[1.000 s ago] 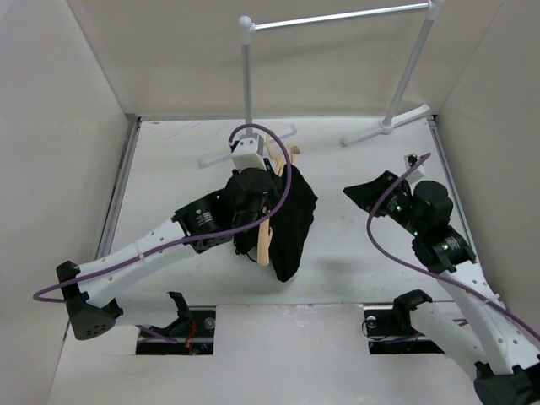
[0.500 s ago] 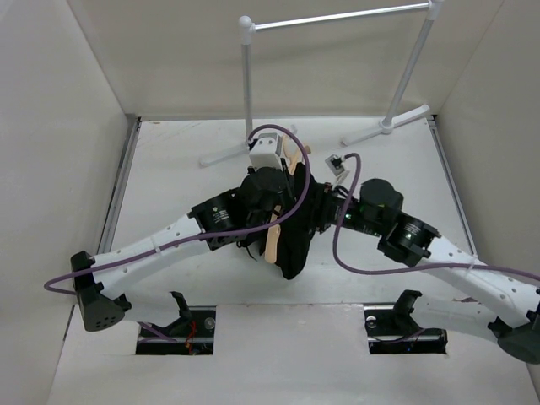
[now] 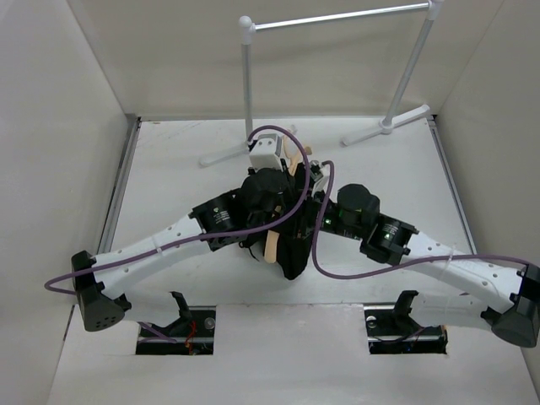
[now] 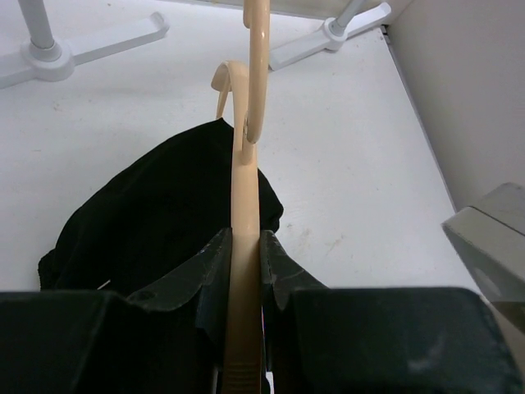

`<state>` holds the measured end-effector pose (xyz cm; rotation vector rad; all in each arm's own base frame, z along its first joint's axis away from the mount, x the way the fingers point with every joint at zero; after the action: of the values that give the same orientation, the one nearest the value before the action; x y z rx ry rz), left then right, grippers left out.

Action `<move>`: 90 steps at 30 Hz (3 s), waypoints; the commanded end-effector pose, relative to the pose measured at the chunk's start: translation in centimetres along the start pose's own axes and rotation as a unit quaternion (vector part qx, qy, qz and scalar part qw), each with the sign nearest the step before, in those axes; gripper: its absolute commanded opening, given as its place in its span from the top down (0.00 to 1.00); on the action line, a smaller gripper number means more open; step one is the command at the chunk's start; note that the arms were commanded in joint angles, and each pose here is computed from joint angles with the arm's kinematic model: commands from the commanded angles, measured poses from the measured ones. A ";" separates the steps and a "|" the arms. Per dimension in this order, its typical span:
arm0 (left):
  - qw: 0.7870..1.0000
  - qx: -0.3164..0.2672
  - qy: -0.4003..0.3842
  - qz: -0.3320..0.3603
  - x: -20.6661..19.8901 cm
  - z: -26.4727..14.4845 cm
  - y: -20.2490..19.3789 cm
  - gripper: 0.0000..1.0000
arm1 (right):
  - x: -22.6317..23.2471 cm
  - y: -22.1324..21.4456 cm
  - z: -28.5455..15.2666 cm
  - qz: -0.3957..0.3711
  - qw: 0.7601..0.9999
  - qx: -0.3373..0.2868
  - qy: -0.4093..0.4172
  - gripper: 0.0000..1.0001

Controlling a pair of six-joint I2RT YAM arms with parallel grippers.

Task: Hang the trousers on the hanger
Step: Place the trousers on the hanger, then place the hanger at the clothesline.

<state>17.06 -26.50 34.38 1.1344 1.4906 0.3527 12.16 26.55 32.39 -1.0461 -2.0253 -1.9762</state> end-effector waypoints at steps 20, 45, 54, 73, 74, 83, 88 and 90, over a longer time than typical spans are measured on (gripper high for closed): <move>0.982 -0.099 -0.076 -0.139 0.3 -4.6 7.3 0.41 | -0.2 6.6 -4.8 -0.062 0.984 -0.169 0.008 0.92; 0.976 0.028 0.090 -0.196 13.6 -1.6 -1.3 0.37 | -7.3 28.3 -7.7 -0.236 0.925 -0.294 -0.054 0.94; 0.971 0.041 0.111 -0.206 15.5 -1.2 -1.7 0.36 | -10.8 30.8 -7.6 -0.244 0.923 -0.289 -0.068 0.95; 0.967 0.037 0.139 -0.210 17.0 0.1 -1.9 0.37 | -17.6 31.2 -9.0 -0.205 0.932 -0.273 -0.120 0.94; 0.966 0.038 0.141 -0.211 17.2 0.1 -1.9 0.37 | -18.0 30.9 -9.0 -0.200 0.933 -0.271 -0.123 0.94; 0.964 0.031 0.154 -0.215 18.0 0.2 -1.6 0.33 | -20.9 29.2 -8.6 -0.162 0.939 -0.261 -0.157 0.86; 0.963 0.025 0.155 -0.221 18.4 0.2 -1.1 0.09 | -22.2 28.3 -8.7 -0.135 0.937 -0.263 -0.187 0.67; 0.962 0.024 0.154 -0.222 18.5 0.2 -1.0 0.00 | -22.4 28.0 -8.8 -0.128 0.936 -0.263 -0.195 0.57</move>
<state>19.35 -12.57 22.40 0.7834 2.0168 0.1938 41.97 7.95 42.56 -1.4906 -1.9242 -2.5609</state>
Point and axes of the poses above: each gripper's point midway between its finger pads, its own z axis out along the fingers, its own x axis along the line the jaws close on, y = z × x, the point moved 10 cm from there along -z, back along the fingers, and after that the axes turned 15 degrees about -z, right-handed, at the moved point
